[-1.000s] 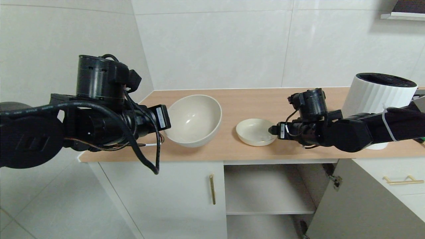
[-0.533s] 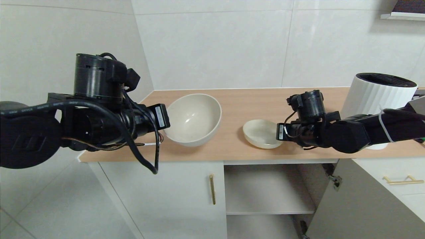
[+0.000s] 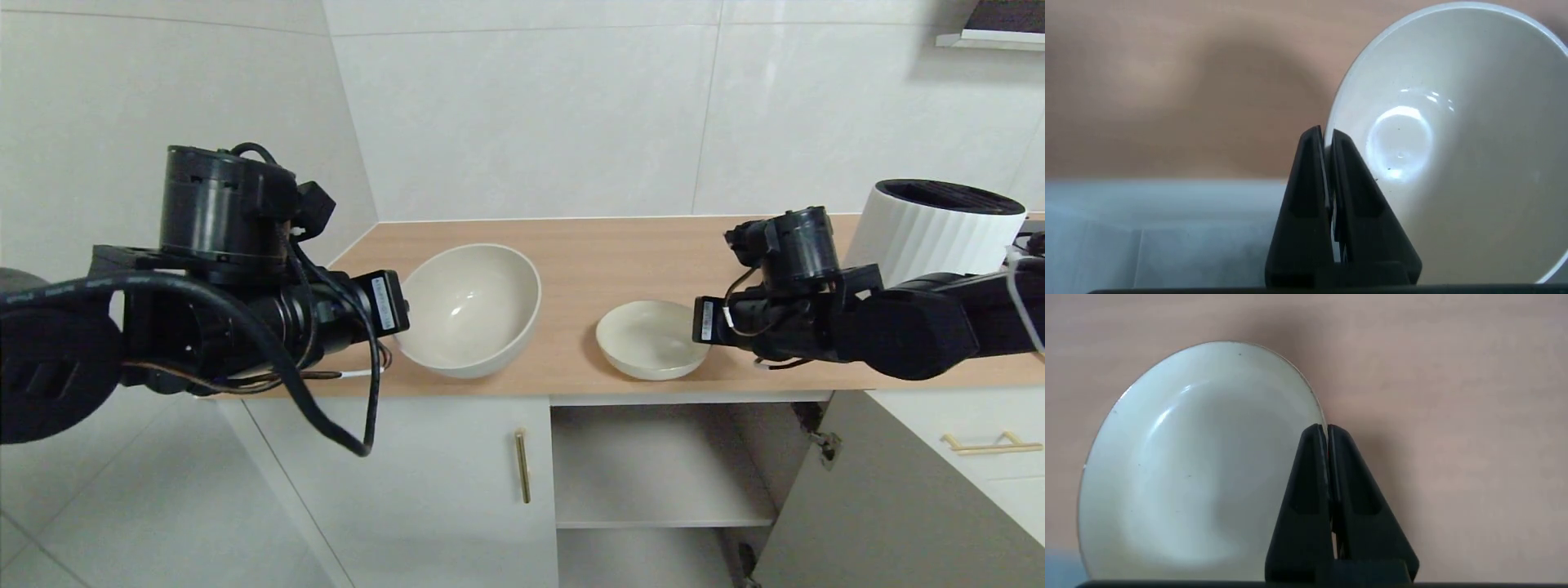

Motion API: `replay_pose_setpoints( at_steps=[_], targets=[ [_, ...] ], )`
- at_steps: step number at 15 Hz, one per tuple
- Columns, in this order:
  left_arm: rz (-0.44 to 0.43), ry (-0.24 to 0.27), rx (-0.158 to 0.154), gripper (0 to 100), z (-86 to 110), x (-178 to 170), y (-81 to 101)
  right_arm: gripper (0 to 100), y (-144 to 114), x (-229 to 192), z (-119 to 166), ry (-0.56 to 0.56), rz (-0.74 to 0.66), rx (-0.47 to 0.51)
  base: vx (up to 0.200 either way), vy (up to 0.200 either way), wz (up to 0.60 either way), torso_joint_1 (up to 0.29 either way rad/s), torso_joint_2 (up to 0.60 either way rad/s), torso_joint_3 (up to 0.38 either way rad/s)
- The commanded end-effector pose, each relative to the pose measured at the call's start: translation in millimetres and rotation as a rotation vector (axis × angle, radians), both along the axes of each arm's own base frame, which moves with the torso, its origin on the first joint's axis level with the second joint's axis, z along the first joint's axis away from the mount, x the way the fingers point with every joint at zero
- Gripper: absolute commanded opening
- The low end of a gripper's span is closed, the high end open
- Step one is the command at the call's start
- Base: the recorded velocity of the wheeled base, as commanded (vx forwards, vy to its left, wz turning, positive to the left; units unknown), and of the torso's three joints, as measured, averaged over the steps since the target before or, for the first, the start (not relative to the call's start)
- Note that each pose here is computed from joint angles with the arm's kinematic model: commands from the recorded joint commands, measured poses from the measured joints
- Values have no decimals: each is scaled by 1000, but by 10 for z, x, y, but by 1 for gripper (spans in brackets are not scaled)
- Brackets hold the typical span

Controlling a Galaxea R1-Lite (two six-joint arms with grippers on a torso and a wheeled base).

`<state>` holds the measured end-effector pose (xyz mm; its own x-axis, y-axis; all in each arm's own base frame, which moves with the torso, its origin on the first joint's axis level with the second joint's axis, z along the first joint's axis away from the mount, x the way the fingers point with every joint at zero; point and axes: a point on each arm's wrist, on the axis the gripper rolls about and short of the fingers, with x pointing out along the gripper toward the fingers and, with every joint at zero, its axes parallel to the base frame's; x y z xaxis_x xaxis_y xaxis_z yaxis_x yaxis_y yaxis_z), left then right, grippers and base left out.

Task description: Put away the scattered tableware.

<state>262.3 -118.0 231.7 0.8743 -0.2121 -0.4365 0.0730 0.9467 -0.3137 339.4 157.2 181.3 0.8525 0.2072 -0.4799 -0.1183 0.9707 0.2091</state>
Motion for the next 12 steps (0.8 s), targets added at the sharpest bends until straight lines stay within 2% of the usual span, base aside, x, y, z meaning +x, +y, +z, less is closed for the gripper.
replay_pose_setpoints(
  at_steps=[1,4,5,7,8,10,12],
  targets=[
    [-21,-20,-15,0,65,-244,74,0,-143,-350,261,-31,42,41,0,0,0,0,0,0],
    [-35,-3,-31,0,15,-498,191,0,-272,-812,204,44,110,44,0,0,0,0,0,0],
    [-34,10,-26,0,-31,-543,213,0,-308,-892,219,46,127,54,0,0,0,0,0,0],
    [-27,67,-12,0,-208,-621,251,0,-394,-1120,195,70,193,82,0,0,0,0,0,0],
    [-22,84,-17,0,-247,-616,248,0,-376,-1178,164,81,209,77,0,0,0,0,0,0],
    [-23,111,-7,0,-318,-603,234,0,-387,-1216,133,92,214,75,0,0,0,0,0,0],
    [-21,116,-6,0,-329,-593,233,0,-392,-1205,95,105,213,72,-200,0,0,0,5,2]
  ],
)
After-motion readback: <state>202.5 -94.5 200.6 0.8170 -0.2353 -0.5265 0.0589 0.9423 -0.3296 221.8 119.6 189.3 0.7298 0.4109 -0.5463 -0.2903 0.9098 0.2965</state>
